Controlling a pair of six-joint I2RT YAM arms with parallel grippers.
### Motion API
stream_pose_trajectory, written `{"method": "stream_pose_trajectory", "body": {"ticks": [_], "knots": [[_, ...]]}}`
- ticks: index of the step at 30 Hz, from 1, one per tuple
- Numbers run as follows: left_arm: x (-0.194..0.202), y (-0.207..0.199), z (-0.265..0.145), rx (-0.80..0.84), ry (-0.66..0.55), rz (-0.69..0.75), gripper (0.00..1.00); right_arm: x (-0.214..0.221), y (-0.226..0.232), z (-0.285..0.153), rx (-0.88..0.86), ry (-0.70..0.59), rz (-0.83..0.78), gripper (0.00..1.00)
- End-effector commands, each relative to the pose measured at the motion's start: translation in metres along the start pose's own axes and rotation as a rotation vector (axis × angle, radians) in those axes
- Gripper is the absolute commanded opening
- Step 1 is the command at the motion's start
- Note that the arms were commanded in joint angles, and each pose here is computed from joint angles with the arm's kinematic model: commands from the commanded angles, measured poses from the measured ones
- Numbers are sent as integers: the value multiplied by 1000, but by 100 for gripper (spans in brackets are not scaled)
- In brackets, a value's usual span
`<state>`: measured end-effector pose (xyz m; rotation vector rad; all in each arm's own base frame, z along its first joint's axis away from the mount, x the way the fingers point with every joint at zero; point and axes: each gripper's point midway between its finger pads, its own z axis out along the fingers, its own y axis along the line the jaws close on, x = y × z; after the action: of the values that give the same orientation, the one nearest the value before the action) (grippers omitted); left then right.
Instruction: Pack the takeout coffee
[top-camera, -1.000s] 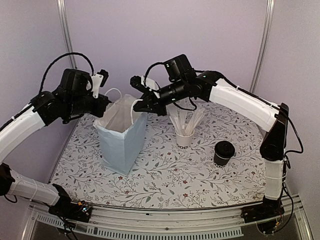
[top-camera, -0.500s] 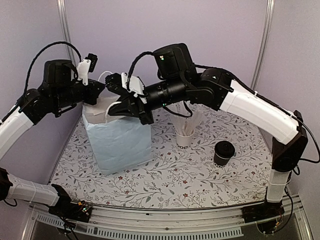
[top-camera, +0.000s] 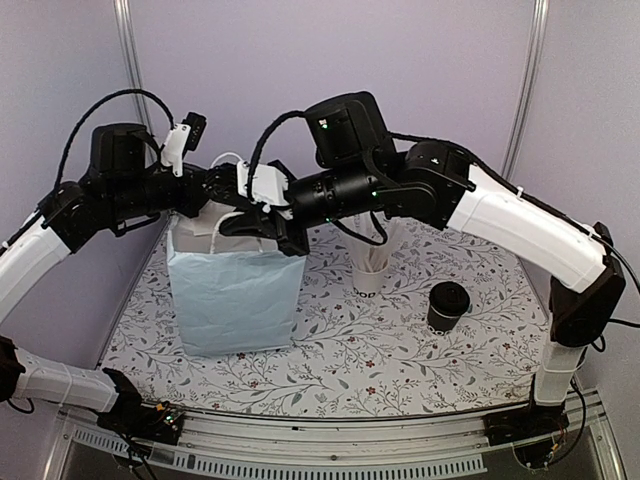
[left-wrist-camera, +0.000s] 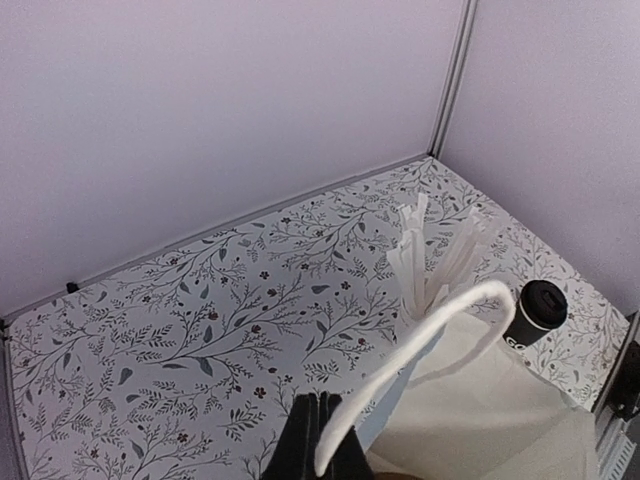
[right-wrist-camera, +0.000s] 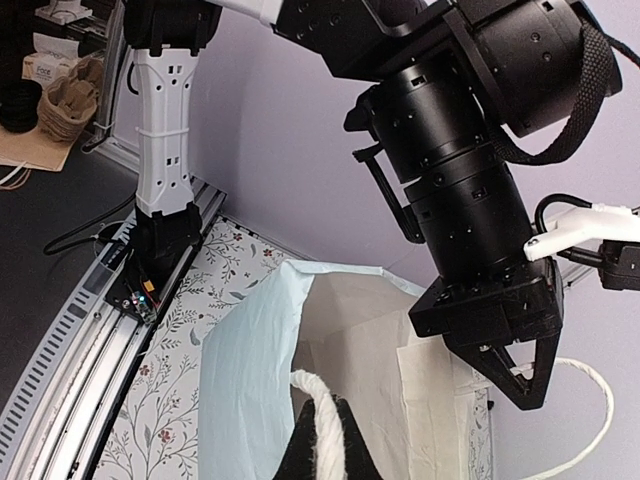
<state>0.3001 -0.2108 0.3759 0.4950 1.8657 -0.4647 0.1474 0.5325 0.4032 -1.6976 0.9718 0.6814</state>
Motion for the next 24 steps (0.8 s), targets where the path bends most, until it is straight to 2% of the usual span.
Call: {"method": "stream_pose_trajectory", "body": {"ticks": [1,6,7,8,9,10,11,12,14,15,18,24], "knots": [[2,-3,2,34,-21,-11,0,-9,-2,-13,21,-8,-9,0],[26,-2,14,39,12,2,0,-4,-1,-8,14,0,-1,0],[36,1,18,21,29,10,6,2,0,-5,15,13,2,11],[46,5,22,5,52,18,23,9,1,-1,18,31,5,32],[55,13,25,-41,71,20,42,19,5,3,7,63,13,58],[59,18,26,-69,86,16,57,28,11,5,-22,95,14,88],[61,20,24,-79,95,9,65,36,21,6,-66,120,3,98],[58,18,21,-73,91,5,69,42,30,5,-107,139,4,99],[46,13,7,-45,60,-4,90,46,45,-4,-169,145,4,99],[39,9,-1,-23,36,-6,95,45,50,-11,-191,140,3,99],[31,-8,-25,72,15,6,98,48,67,-38,-276,141,3,99],[58,-33,-52,228,112,4,97,76,91,-62,-343,205,-5,99]]}}
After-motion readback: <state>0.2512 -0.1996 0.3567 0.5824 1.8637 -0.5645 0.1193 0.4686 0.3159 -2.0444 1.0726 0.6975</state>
